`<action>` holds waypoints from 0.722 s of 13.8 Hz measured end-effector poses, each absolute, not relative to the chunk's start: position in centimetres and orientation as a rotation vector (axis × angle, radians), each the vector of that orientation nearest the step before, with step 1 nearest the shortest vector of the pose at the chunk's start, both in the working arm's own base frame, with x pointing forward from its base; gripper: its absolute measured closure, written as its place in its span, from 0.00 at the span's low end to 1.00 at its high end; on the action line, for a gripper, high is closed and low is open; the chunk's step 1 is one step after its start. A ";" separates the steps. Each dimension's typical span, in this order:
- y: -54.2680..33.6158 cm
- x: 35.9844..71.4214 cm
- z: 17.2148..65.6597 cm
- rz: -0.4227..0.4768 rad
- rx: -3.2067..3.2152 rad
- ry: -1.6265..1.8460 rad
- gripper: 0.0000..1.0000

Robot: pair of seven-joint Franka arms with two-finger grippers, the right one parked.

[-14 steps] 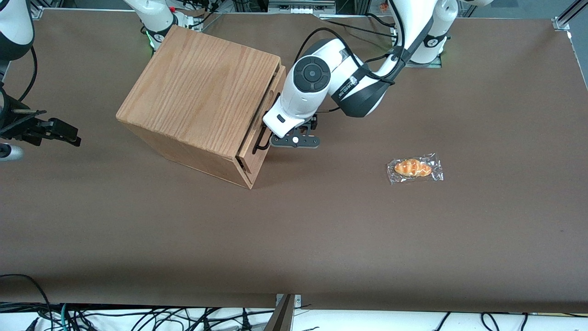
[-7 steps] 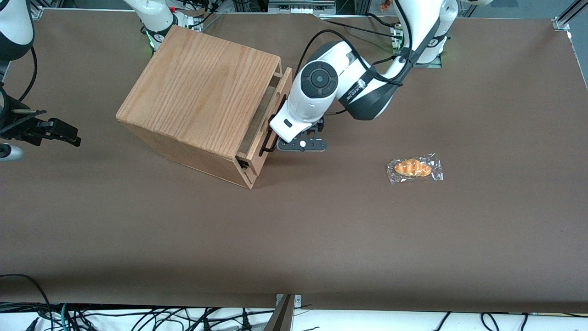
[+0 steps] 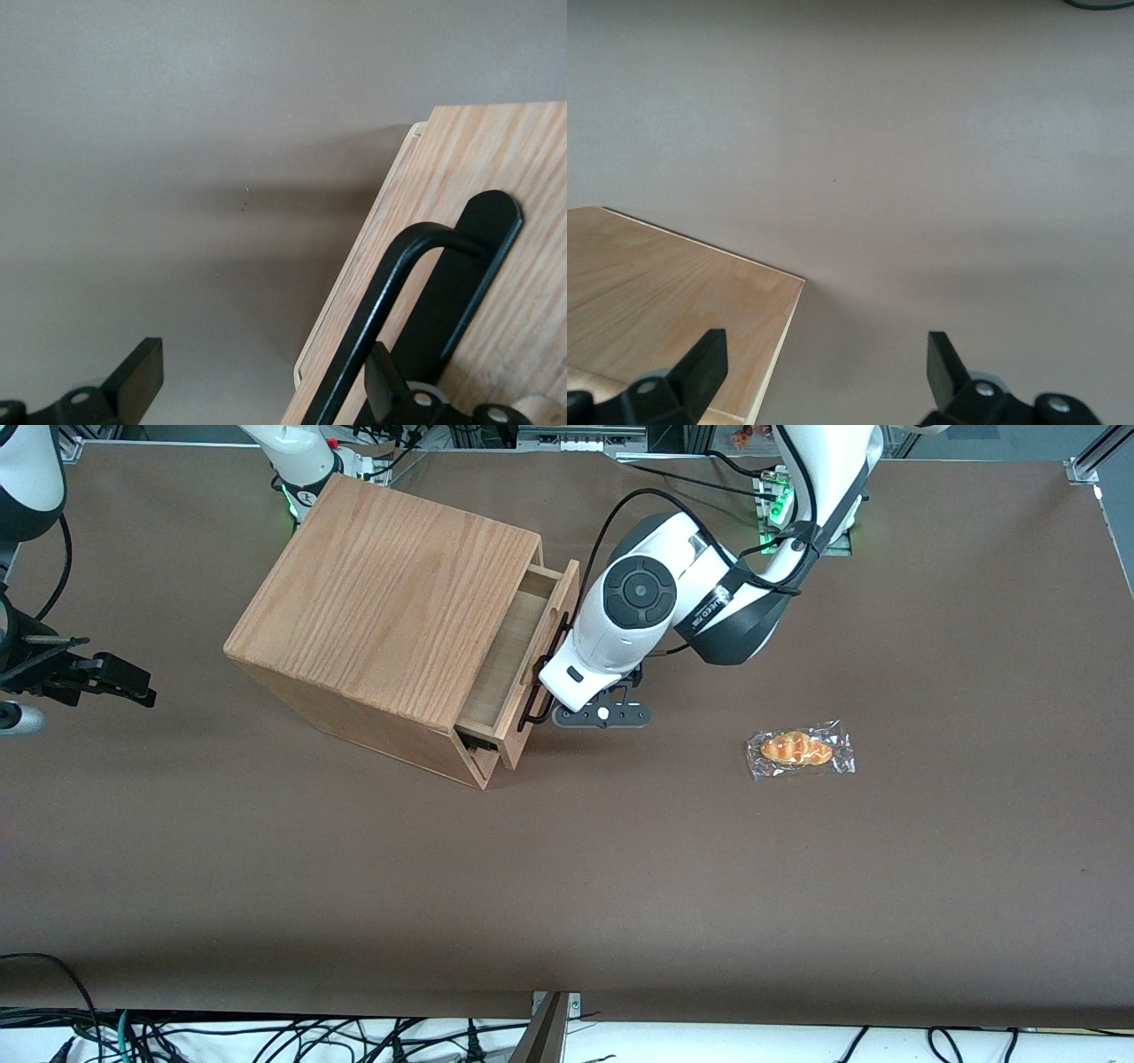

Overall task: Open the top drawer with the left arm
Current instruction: 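Pull the handle with the left gripper, sliding the drawer out of the box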

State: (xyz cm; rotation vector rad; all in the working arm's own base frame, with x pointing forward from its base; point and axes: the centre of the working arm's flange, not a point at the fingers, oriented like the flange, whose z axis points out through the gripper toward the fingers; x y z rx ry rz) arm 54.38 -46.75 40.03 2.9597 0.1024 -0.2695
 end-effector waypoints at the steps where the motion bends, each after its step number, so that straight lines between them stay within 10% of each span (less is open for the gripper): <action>1: -46.7 54.4 40.0 -0.271 2.960 0.101 0.00; 10: -44.4 56.0 39.9 -0.292 2.968 0.154 0.00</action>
